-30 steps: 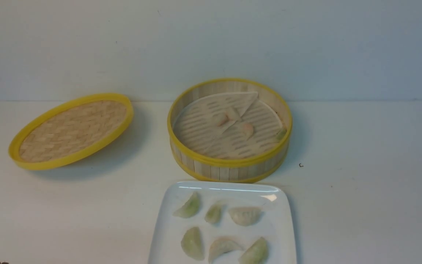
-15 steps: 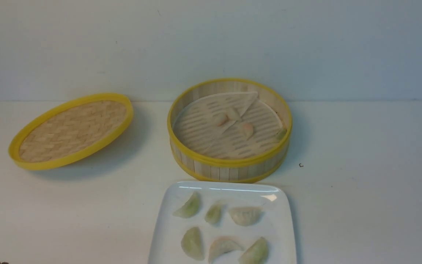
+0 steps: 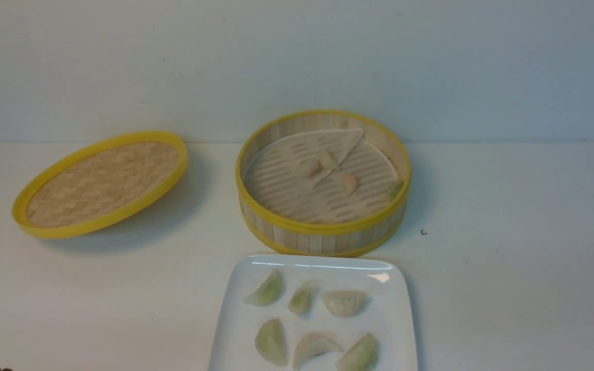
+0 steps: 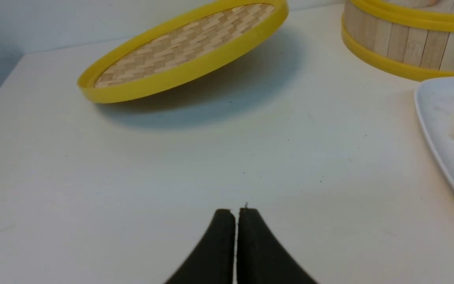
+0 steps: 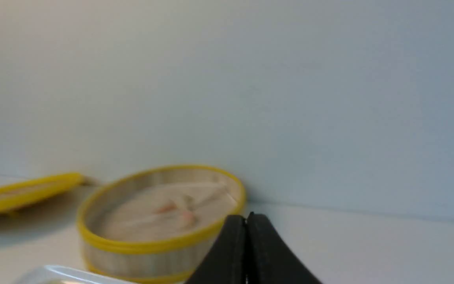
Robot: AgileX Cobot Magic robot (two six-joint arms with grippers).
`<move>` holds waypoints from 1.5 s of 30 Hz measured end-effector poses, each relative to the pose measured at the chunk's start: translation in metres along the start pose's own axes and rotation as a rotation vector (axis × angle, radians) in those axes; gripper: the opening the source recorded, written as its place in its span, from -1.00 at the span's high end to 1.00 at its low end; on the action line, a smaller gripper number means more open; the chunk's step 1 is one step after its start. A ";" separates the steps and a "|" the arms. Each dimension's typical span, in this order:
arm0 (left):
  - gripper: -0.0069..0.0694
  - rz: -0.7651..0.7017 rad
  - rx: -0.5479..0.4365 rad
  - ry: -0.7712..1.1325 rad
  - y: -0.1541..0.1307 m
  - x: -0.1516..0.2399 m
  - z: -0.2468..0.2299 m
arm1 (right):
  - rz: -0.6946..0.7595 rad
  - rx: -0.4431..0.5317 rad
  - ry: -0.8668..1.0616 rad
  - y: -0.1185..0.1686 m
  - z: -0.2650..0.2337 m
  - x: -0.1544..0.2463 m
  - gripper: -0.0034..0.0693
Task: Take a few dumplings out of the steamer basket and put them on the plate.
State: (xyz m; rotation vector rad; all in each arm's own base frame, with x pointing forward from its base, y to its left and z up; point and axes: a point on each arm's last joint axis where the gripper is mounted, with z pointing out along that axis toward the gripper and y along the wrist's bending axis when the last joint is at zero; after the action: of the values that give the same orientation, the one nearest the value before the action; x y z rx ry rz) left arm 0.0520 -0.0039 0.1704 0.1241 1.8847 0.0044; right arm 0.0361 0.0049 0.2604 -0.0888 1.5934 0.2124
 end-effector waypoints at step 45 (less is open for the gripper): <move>0.84 -0.001 0.000 -0.001 0.000 0.000 0.000 | 0.001 0.235 0.151 -0.018 0.018 0.078 0.94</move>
State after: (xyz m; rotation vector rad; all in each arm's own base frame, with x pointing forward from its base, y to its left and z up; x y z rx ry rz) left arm 0.0521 -0.0039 0.1704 0.1229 1.8840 0.0034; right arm 0.0546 -0.0030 0.1813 0.0799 1.7576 0.0176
